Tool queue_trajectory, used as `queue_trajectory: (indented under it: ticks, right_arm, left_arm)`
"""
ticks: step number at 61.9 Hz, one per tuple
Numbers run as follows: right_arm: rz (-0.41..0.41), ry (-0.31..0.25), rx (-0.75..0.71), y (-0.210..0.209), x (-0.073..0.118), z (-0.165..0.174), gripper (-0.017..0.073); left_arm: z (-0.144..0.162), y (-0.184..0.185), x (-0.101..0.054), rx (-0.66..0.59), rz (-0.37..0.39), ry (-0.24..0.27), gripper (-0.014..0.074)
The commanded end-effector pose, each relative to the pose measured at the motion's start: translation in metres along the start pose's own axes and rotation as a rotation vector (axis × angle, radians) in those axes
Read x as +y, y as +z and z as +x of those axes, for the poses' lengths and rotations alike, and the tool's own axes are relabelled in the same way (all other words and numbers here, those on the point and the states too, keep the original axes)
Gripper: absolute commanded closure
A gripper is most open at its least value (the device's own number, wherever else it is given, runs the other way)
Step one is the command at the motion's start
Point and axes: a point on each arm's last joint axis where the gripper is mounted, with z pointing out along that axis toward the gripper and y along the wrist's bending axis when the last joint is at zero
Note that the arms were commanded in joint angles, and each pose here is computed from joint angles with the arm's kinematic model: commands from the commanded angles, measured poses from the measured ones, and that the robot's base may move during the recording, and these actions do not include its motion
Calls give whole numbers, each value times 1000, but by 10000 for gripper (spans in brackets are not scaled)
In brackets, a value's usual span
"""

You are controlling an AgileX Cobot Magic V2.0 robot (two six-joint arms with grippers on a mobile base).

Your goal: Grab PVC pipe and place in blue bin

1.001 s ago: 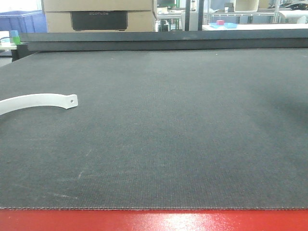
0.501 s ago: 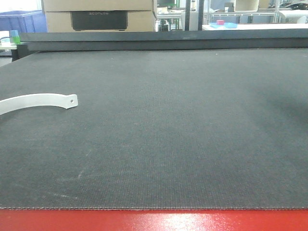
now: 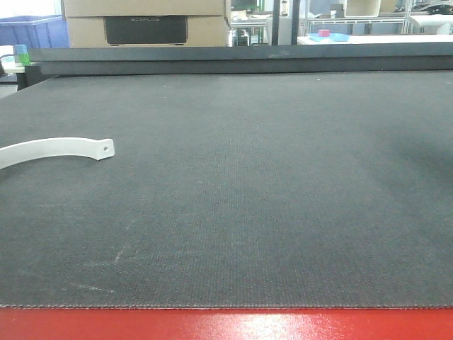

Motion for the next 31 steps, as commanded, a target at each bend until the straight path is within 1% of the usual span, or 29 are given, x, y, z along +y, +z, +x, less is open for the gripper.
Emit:
queue_trajectory:
  ticks: [1,8,12,25,31]
  right_arm:
    - [5,-8,-25,-4,0,0,727]
    - [5,-8,-25,-4,0,0,727]
    - [5,-8,-25,-4,0,0,727]
    - [5,-8,-25,-4,0,0,727]
    - [5,-8,-25,-4,0,0,727]
  left_arm:
    - [-5,-4,-1,-51,6,-4,328]
    - [-8,-2,0,-70,-11,6,330]
    - [-8,1,1,-61,-14,9,330]
    - [-9,29,2,15,-13,9,330]
    - [-9,35,2,33,-16,37,330]
